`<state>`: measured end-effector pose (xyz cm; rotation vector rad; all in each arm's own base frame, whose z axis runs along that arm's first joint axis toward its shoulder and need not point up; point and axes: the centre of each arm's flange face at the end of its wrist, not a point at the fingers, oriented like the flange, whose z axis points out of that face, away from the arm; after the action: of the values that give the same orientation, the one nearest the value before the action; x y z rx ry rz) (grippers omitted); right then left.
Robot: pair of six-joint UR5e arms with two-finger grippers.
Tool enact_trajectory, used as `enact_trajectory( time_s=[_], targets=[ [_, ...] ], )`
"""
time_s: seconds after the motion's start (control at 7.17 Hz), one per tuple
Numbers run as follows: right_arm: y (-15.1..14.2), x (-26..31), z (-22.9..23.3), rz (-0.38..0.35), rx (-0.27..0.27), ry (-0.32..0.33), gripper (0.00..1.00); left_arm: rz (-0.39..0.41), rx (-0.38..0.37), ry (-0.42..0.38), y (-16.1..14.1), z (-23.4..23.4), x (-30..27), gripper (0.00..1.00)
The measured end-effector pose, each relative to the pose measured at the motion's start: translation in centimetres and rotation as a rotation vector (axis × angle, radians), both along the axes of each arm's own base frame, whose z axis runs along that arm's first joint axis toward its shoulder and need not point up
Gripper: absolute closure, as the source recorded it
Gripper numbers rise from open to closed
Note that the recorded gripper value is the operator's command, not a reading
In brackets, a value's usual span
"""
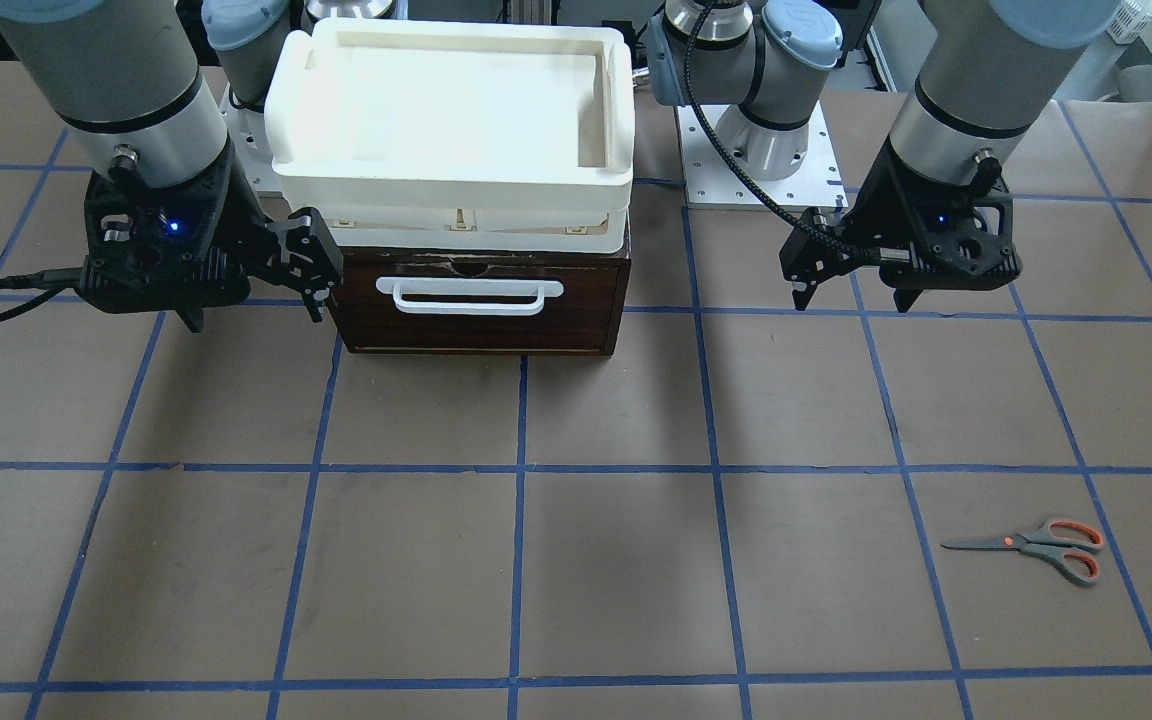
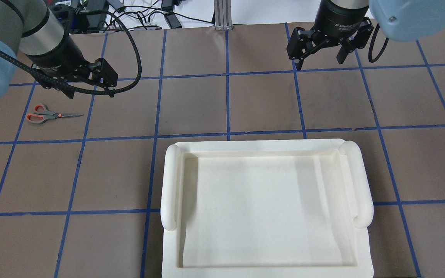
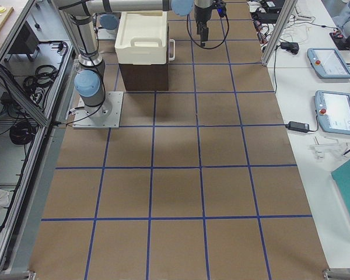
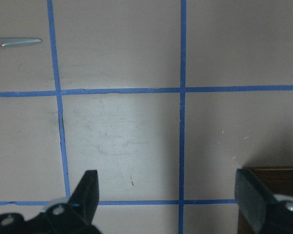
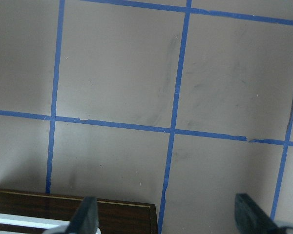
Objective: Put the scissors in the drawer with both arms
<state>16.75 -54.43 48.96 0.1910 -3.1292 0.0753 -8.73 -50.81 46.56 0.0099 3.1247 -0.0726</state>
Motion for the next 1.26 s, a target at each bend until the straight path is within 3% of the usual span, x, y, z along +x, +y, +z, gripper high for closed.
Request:
enact_trajectory(
  time_s=[0.84,1.26],
  targets=[
    [0.2,0.1,-2.5,0.057,0.044,0.005,0.0,-0.001,0.002,-0.001,0.0,0.0,0.0,0.0],
    [-0.5,2.3,-4.1,0.156,0.036,-0.064,0.0,-0.013,0.003,-0.009,-0.5,-0.2,2.2,0.0]
  ],
)
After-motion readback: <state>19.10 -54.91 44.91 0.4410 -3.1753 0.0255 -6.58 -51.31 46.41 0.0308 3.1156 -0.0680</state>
